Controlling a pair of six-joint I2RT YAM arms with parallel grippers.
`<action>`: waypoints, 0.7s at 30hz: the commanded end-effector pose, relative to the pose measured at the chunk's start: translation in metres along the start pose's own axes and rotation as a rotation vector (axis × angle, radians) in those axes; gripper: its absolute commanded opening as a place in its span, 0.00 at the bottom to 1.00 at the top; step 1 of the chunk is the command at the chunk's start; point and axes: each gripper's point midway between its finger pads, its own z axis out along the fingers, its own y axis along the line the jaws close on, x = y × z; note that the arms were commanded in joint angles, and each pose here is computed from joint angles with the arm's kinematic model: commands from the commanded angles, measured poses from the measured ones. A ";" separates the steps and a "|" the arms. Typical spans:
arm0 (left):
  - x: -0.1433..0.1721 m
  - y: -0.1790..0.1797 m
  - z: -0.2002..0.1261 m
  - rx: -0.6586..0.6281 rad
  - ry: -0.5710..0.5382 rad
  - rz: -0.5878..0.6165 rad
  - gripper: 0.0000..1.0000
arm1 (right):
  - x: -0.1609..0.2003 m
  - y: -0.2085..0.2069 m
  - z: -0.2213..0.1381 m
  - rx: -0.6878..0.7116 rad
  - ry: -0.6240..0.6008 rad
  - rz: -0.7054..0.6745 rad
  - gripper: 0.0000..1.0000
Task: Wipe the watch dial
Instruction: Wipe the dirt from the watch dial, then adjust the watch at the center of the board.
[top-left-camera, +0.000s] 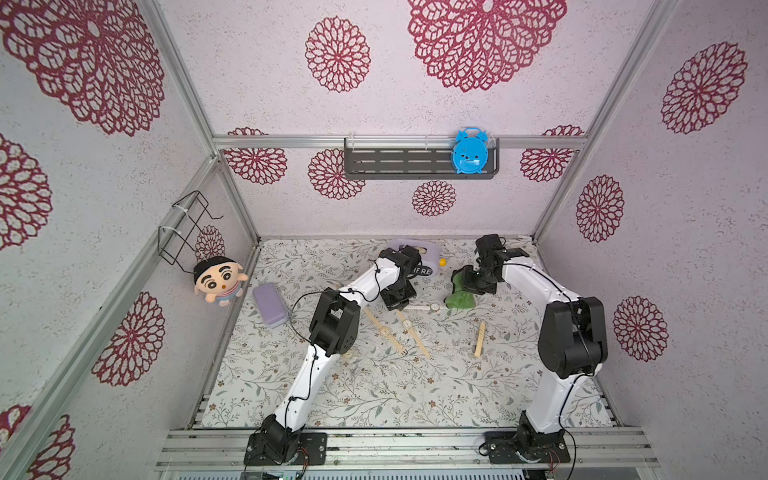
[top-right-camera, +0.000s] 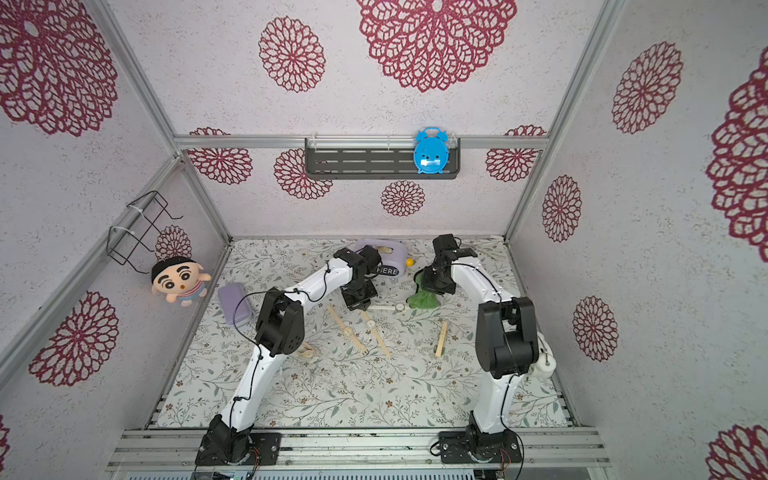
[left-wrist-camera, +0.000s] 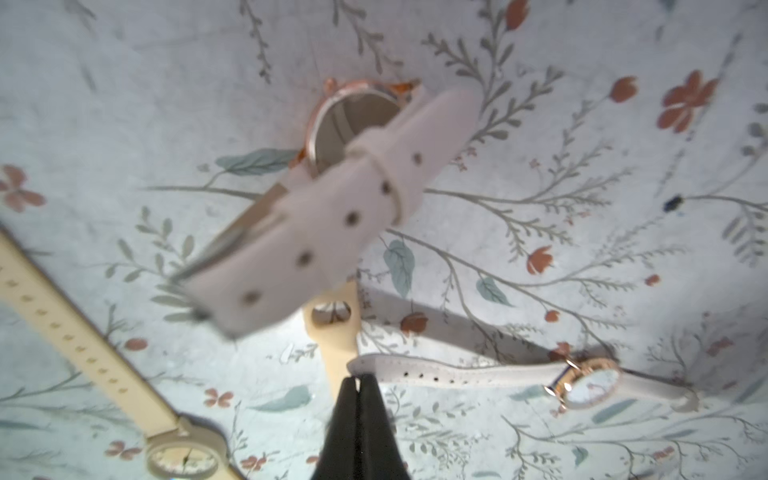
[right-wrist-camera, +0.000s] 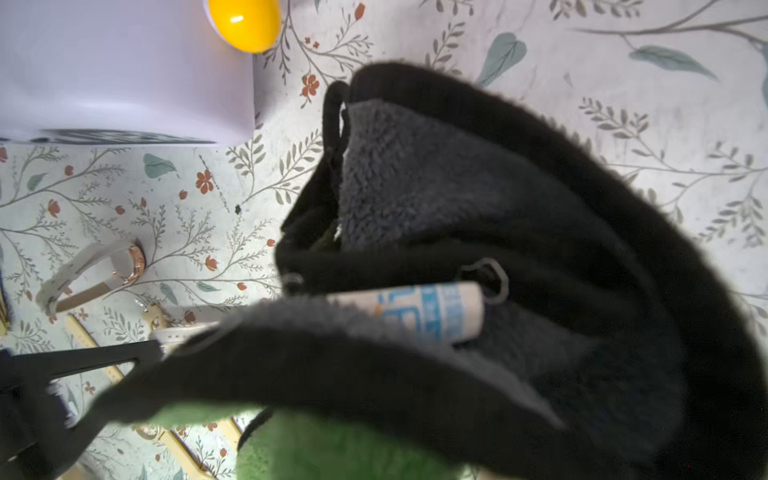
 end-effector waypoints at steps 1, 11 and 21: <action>-0.004 -0.010 -0.032 0.055 -0.069 0.050 0.11 | 0.004 -0.004 0.002 0.003 -0.002 0.020 0.00; -0.001 -0.020 -0.052 0.117 -0.088 0.084 0.59 | 0.031 -0.011 0.045 0.010 0.099 0.021 0.00; 0.022 -0.032 -0.079 0.093 -0.128 0.247 0.99 | 0.000 0.008 -0.017 -0.071 -0.033 0.035 0.00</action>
